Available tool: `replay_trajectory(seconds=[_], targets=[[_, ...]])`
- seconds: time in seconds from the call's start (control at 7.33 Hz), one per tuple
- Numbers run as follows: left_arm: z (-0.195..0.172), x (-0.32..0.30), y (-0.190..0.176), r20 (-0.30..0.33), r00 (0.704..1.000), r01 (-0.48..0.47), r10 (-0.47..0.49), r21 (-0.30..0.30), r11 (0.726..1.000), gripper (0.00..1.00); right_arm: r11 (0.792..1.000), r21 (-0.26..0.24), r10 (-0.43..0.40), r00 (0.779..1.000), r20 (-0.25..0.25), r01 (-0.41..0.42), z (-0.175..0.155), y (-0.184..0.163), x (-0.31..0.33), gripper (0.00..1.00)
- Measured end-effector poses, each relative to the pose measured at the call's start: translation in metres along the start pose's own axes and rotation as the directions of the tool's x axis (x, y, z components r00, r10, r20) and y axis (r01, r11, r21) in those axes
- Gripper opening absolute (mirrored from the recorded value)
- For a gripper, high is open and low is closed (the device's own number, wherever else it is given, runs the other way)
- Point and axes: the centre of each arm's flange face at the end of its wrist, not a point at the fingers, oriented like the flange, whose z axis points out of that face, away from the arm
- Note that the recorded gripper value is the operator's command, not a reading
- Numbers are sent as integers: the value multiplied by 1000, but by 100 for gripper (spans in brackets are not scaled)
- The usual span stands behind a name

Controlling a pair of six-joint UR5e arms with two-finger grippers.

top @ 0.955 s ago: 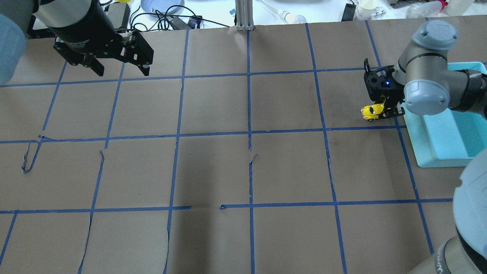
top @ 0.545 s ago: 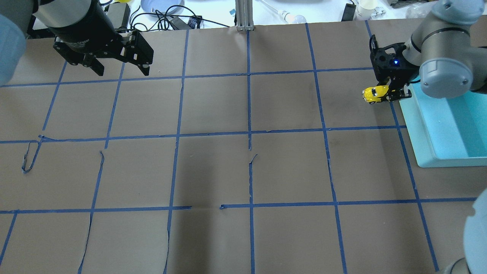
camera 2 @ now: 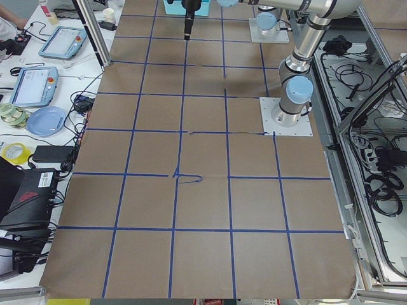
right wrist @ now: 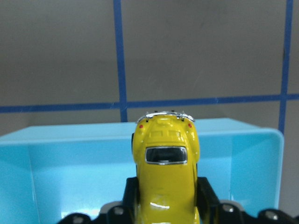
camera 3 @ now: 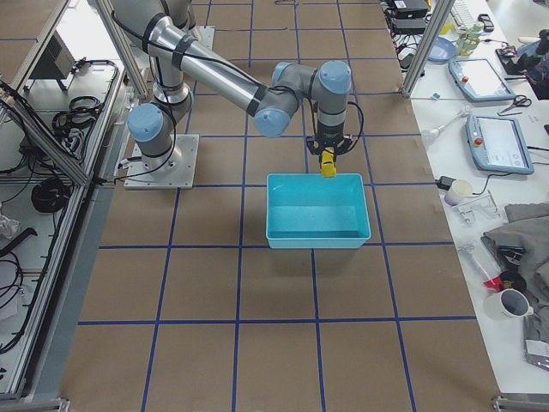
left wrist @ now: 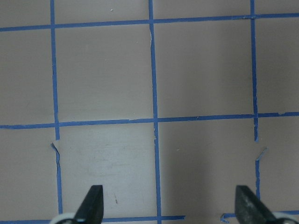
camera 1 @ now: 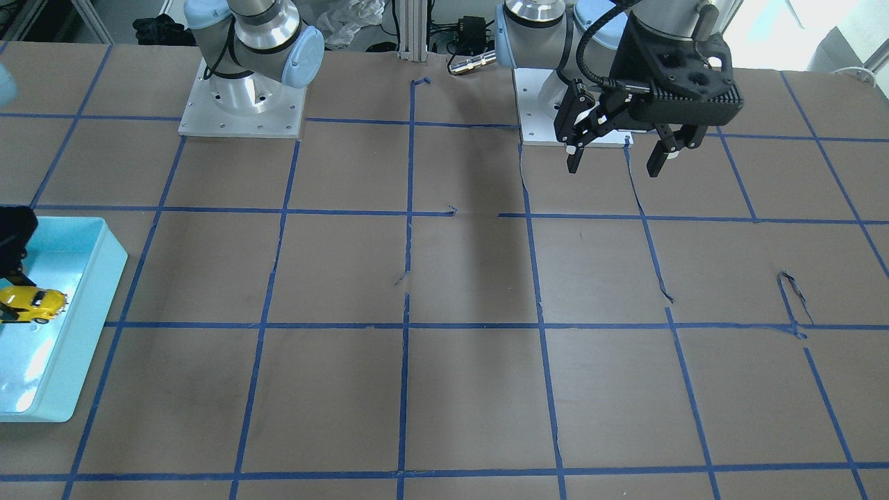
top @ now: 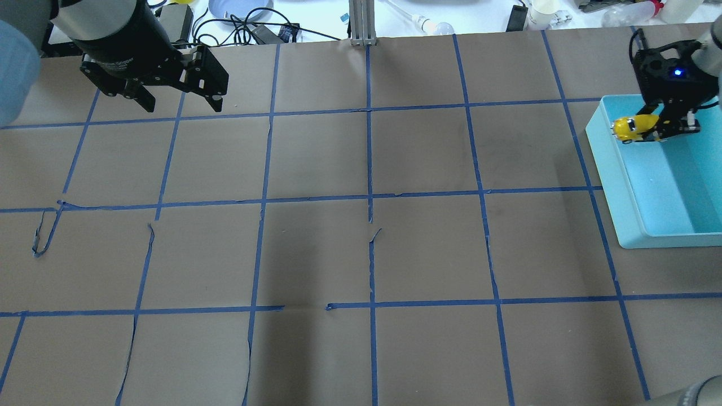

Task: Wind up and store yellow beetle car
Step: 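Lift the car and carry it into the light-blue bin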

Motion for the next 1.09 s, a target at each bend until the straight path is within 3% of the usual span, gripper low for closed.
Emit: replay_trajectory(seconds=[0.27, 0.55, 0.68, 0.82, 1.09], targets=[[-2, 0, -1, -1, 1000, -1, 1, 5, 1000, 100, 999, 31, -16, 999, 51, 14, 42, 57, -29, 3], [-2, 0, -1, -1, 1000, -1, 1, 7, 1000, 100, 998, 55, -24, 996, 88, 19, 92, 77, -35, 10], [-2, 1, -1, -2, 1000, -2, 2, 7, 1000, 100, 998, 55, -23, 995, 101, 17, 110, 81, -35, 28], [-2, 2, 0, -2, 1000, -4, 4, 6, 1000, 100, 999, 53, -19, 994, 109, 13, 120, 84, -34, 99], [-2, 7, 1, -2, 1000, -13, 13, 6, 1000, 100, 999, 51, 3, 994, 107, -8, 119, 85, -32, 100]])
